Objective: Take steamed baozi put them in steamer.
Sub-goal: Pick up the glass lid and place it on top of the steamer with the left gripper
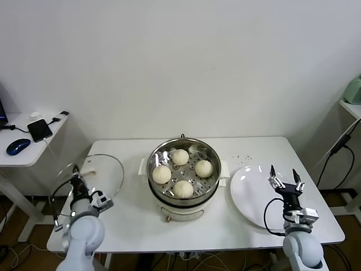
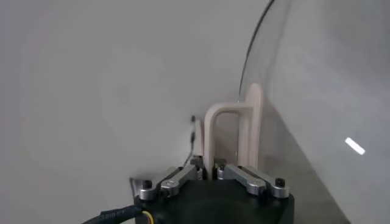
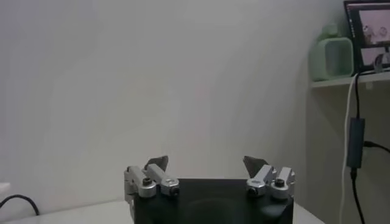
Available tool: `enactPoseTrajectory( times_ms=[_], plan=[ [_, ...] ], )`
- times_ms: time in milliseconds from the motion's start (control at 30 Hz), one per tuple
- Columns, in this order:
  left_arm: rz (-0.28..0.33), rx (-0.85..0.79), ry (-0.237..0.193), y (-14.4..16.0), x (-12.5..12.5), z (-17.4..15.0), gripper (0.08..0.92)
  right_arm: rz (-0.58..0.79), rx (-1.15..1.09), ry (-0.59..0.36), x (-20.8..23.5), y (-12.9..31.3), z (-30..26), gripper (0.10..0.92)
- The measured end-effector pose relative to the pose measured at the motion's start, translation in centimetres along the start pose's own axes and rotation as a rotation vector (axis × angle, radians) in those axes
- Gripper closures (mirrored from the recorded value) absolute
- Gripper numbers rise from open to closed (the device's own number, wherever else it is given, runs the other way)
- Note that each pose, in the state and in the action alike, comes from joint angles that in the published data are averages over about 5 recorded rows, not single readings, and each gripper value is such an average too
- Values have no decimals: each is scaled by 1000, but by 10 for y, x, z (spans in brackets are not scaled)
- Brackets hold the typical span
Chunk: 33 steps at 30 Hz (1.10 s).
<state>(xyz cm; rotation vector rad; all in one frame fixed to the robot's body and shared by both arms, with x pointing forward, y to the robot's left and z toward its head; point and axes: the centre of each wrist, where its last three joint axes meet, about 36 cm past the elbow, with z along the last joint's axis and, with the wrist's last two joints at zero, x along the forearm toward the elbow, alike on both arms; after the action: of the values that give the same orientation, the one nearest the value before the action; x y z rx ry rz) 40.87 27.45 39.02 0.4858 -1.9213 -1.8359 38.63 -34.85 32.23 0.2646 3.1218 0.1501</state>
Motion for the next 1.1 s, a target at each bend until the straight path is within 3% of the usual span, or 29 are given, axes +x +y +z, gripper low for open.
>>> enactPoseTrajectory(
  times_ms=[200,433,1100],
  plan=[
    [-29,70,7,44,23,-19,836,4,1,5,1,0,1,200],
    [-33,137,-37,75,51,-53,836,13,3,9,4,1,4,200],
    [26,256,-364,97,120,-195,836,42,21,24,13,-1,11,200]
  ],
)
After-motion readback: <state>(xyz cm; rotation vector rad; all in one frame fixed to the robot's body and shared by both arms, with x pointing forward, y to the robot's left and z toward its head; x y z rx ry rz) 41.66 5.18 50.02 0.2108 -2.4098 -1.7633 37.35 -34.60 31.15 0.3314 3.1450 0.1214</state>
